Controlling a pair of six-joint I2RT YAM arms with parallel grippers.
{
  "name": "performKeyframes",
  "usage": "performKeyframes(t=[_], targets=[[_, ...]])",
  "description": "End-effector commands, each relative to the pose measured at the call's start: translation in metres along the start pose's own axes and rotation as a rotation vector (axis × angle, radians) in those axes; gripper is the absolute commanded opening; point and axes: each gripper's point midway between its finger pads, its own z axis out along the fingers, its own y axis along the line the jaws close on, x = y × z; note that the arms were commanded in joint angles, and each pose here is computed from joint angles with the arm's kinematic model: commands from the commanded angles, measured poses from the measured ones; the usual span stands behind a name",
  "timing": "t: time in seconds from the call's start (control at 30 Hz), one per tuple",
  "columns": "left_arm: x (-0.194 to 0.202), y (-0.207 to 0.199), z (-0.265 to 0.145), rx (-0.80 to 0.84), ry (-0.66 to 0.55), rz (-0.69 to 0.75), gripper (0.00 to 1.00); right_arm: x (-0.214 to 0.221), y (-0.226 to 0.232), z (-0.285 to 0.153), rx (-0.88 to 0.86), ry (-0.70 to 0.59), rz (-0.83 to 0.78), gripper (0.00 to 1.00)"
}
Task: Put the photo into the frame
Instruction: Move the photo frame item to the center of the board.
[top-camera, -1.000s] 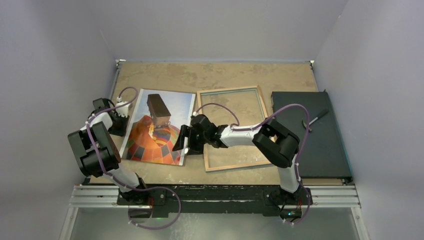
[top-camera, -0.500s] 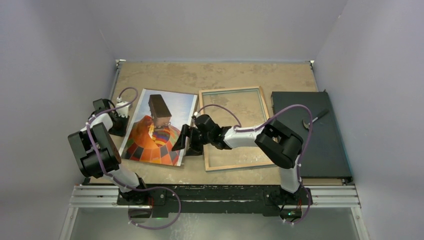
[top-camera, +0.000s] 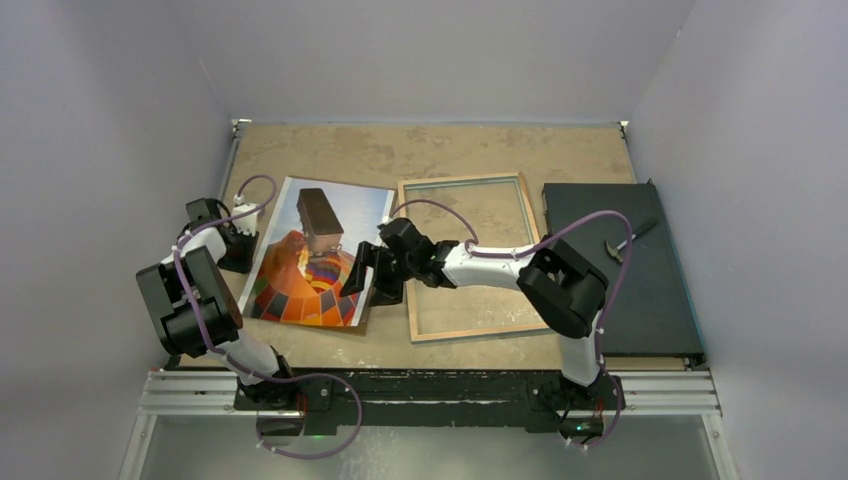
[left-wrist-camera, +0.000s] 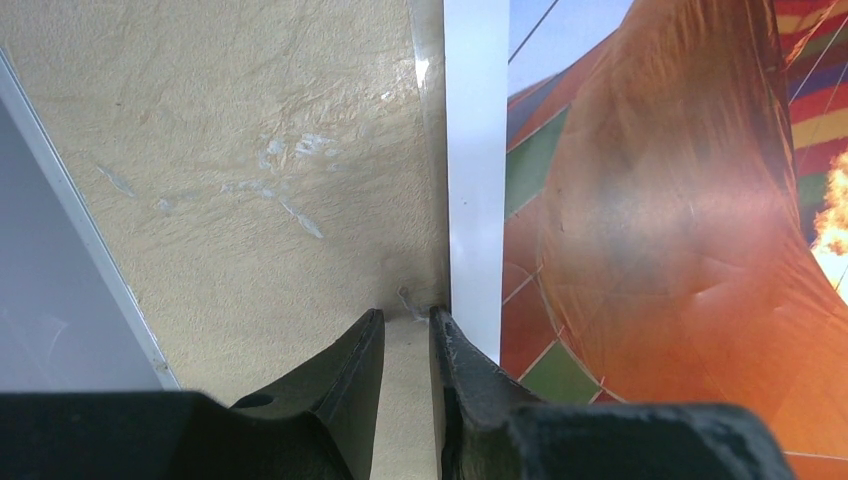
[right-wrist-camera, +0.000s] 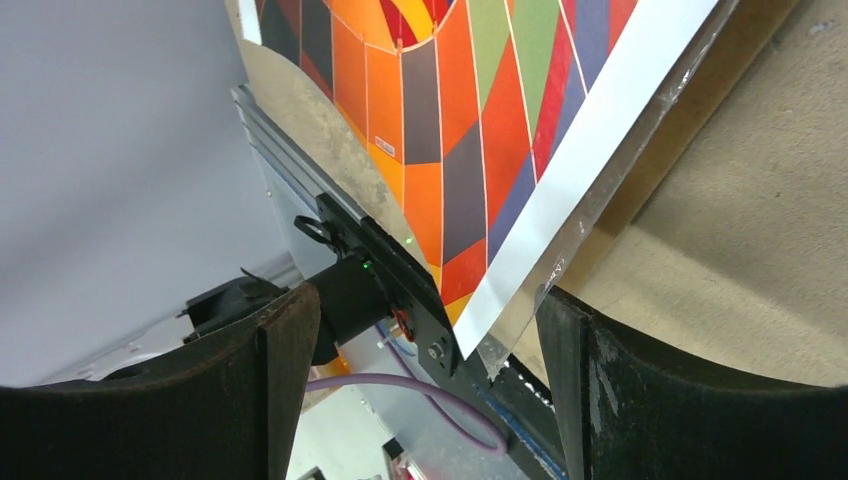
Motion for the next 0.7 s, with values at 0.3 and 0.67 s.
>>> performKeyframes(t=[0.3, 0.67], targets=[[0.057, -0.058, 0.017, 0.211, 0.180, -0.047, 0.22, -0.005, 0.037, -0.014, -0.132, -0.014, -0.040, 0.80], [0.054, -0.059, 0.013, 0.228, 0.185, -0.054, 0.21, -0.026, 0.085, -0.027, -0.509, -0.151, -0.036, 0.82]])
